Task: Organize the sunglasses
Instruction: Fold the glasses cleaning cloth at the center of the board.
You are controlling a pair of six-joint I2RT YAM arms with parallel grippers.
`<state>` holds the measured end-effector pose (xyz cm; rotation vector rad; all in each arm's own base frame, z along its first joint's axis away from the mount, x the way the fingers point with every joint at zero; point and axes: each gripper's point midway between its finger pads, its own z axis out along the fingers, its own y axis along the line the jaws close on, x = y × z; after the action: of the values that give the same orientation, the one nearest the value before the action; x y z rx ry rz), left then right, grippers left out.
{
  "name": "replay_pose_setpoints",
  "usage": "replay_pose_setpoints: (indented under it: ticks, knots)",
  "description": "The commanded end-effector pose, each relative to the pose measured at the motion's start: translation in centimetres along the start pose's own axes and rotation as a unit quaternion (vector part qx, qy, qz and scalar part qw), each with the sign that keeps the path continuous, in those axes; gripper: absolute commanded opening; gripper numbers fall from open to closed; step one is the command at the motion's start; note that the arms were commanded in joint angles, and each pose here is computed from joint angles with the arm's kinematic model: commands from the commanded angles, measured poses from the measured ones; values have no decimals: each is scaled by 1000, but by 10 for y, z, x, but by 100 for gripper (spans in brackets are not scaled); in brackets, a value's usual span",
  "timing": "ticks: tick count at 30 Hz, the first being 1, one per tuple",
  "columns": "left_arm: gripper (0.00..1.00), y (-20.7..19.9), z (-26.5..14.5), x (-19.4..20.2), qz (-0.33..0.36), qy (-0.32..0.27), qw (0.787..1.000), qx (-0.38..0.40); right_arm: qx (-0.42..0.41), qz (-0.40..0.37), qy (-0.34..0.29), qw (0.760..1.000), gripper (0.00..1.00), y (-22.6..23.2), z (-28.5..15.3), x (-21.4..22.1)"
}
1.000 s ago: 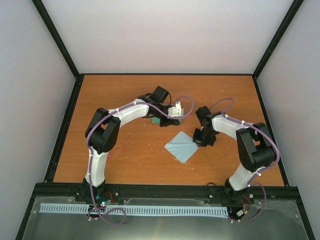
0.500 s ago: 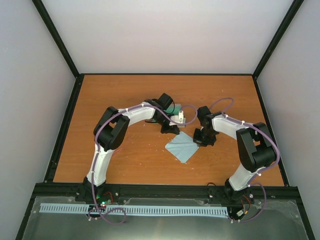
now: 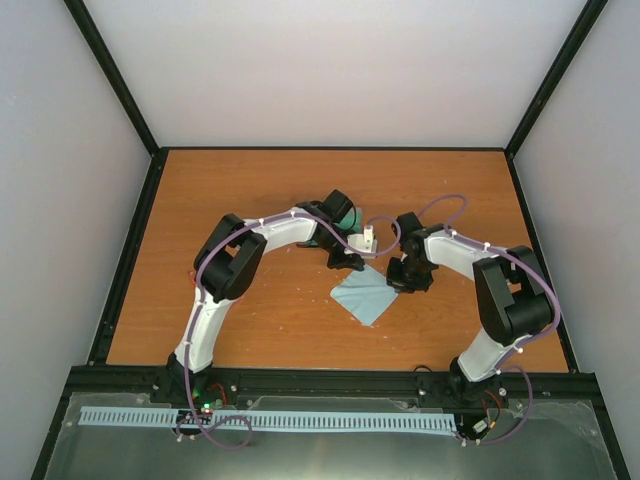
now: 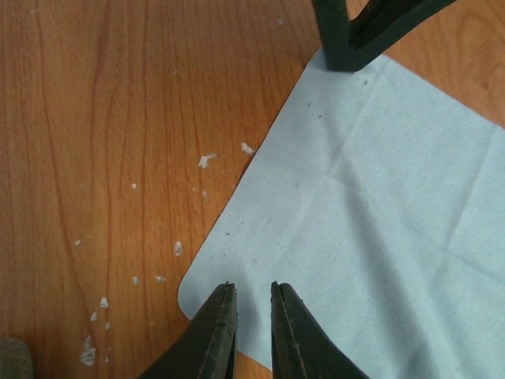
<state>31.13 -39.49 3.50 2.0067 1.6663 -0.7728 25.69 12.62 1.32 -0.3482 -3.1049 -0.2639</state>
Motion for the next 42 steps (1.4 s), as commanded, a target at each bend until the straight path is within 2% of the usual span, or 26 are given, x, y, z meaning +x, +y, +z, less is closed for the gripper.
replay_pose_setpoints:
  ticks: [1,17,29,38,42]
  knots:
    - [15,16,5,-9,19,-4,1000,-22,3,-9,-16,1000,3,-2,-2,-2]
    - [16,27,10,-10,20,-7,999,-39,-3,-17,-17,1000,3,0,-2,-2]
    - [16,23,20,18,25,32,998,-45,-7,-19,-22,1000,3,3,-4,-5]
    - [16,15,22,22,21,33,999,-32,-10,-20,-27,999,3,5,-6,-8]
    - [12,12,24,24,20,33,999,-27,-12,-20,-28,999,3,6,-7,-8]
